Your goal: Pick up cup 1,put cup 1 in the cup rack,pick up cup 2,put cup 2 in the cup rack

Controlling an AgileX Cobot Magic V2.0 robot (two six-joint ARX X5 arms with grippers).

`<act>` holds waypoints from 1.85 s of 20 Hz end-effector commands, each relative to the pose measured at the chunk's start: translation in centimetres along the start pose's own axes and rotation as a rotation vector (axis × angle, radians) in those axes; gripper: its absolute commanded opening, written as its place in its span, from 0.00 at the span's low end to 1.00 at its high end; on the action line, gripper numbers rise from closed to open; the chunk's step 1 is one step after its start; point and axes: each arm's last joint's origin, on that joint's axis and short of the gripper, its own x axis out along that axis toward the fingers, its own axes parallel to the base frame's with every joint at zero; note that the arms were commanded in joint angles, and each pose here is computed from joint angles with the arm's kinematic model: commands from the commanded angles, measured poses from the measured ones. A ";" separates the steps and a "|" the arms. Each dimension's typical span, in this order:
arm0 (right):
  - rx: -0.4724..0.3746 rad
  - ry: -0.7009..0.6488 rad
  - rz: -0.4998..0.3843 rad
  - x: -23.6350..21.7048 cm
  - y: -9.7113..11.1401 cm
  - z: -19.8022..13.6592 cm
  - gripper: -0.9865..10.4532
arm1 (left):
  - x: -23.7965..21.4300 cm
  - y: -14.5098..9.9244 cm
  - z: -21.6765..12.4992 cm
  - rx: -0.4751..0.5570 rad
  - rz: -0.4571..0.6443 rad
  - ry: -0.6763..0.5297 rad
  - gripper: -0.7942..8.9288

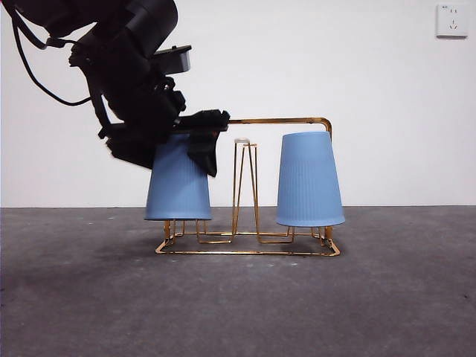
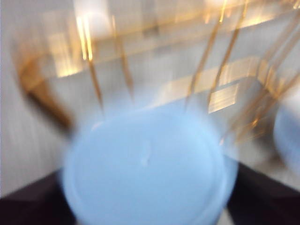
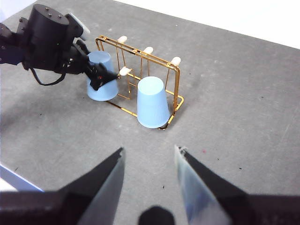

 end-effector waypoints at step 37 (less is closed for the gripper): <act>-0.026 0.195 0.231 3.6 1.9 1.1 0.08 | -29.2 2.6 -3.2 -0.016 -0.570 -0.093 0.07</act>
